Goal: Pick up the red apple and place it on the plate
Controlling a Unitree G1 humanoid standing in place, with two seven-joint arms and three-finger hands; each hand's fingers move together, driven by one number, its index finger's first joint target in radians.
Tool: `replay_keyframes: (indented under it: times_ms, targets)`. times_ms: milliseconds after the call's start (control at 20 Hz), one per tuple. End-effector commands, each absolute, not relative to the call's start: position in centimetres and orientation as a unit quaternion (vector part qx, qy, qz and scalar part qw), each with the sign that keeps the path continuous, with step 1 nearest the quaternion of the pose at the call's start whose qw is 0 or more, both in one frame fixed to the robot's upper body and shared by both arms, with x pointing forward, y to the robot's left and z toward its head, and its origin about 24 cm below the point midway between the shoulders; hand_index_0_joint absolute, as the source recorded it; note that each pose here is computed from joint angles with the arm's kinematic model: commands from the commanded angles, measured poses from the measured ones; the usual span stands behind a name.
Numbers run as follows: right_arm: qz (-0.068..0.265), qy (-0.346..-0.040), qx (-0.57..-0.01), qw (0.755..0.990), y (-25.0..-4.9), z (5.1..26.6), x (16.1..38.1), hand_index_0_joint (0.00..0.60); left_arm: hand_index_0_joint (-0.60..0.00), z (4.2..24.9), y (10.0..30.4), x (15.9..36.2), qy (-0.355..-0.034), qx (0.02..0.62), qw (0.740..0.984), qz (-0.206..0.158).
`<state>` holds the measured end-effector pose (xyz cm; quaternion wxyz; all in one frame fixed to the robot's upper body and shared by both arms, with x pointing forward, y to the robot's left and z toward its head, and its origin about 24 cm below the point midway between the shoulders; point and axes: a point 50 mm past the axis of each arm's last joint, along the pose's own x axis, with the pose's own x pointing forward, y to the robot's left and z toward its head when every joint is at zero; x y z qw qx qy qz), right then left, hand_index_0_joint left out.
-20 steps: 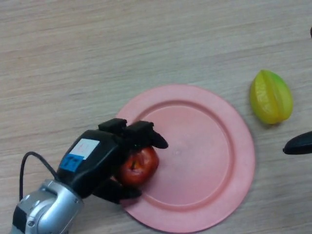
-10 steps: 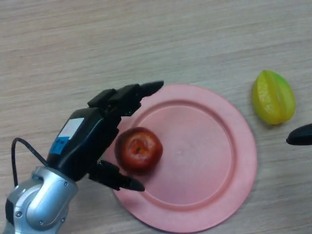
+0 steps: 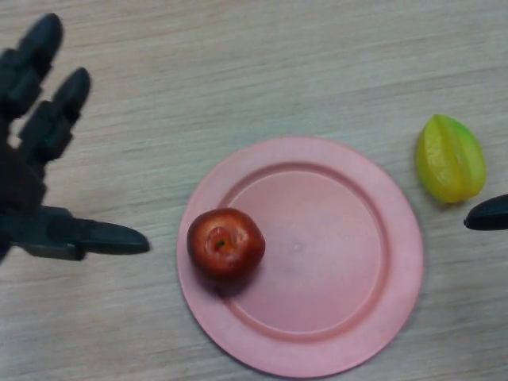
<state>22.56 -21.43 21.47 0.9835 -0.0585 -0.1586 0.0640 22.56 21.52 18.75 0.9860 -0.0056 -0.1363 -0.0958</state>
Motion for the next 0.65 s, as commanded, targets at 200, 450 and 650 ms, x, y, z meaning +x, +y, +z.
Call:
replay_keyframes:
  times_ms: [200, 450, 650]
  targets:
    - [0.078, -0.273, -0.078, 0.956, -20.9, 25.3, 20.9, 0.000, 0.000, 23.1, 23.0, 20.9, -0.239, 0.024, 0.967, -0.088]
    - [0.081, -0.279, -0.073, 0.954, -20.5, 25.0, 20.8, 0.000, 0.000, 22.9, 22.9, 20.7, -0.236, 0.041, 0.967, -0.087]
    - [0.088, -0.272, -0.060, 0.956, -20.0, 24.7, 20.2, 0.000, 0.000, 23.0, 22.7, 20.7, -0.232, 0.045, 0.968, -0.089]
